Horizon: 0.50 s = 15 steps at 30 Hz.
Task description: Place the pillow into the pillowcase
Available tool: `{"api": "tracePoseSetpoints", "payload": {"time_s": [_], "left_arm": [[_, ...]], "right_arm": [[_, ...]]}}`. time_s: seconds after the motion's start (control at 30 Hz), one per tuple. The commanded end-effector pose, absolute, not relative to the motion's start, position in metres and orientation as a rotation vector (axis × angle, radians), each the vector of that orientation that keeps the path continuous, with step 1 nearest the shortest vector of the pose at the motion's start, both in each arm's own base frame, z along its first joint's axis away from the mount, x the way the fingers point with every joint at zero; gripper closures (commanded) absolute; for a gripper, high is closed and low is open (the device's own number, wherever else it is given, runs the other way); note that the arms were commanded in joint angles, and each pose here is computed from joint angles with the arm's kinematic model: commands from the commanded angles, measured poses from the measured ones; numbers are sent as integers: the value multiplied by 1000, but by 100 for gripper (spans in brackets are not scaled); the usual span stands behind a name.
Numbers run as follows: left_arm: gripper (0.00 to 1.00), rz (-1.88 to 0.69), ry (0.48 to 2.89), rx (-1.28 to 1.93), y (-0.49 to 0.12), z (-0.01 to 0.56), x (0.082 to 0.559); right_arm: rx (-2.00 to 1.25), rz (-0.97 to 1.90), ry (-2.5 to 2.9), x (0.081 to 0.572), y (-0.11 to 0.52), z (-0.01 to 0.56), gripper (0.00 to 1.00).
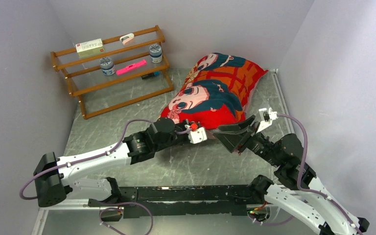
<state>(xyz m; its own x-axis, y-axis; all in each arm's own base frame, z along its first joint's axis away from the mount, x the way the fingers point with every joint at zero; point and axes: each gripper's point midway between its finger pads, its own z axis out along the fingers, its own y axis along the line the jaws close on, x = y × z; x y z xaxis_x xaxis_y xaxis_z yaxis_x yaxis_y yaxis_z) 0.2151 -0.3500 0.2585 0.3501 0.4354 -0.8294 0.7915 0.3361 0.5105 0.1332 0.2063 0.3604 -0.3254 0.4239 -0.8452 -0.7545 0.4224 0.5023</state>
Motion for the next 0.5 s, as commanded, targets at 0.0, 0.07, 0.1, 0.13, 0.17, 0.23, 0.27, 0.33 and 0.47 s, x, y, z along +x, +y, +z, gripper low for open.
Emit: {"api": "tracePoseSetpoints", "payload": {"time_s": [0.0,0.07,0.1,0.13,0.17,0.23,0.27,0.33,0.47], "left_arm": [[95,-462,1110,1124,-348,335,210],[95,-488,1072,1131,-347,340,204],[95,-490,1050,1132,-345,344,202],[95,-488,1031,1124,-342,347,200],[95,-481,1012,1113,-339,350,199],[95,-465,980,1091,-333,357,198],[95,-459,968,1084,-331,359,198],[95,-452,961,1098,-331,359,197],[95,-447,951,1109,-332,361,197]], "right_arm": [[-486,1033,1530,142,206,354,43],[-625,961,1461,146,215,358,34],[-678,913,1421,150,216,360,31],[-718,859,1391,155,217,361,29],[-773,797,1361,160,218,361,29],[-856,667,1322,173,219,360,28],[-899,614,1326,180,220,357,28],[-1033,524,1303,189,228,349,29],[-1215,463,1148,186,241,350,28]]}}
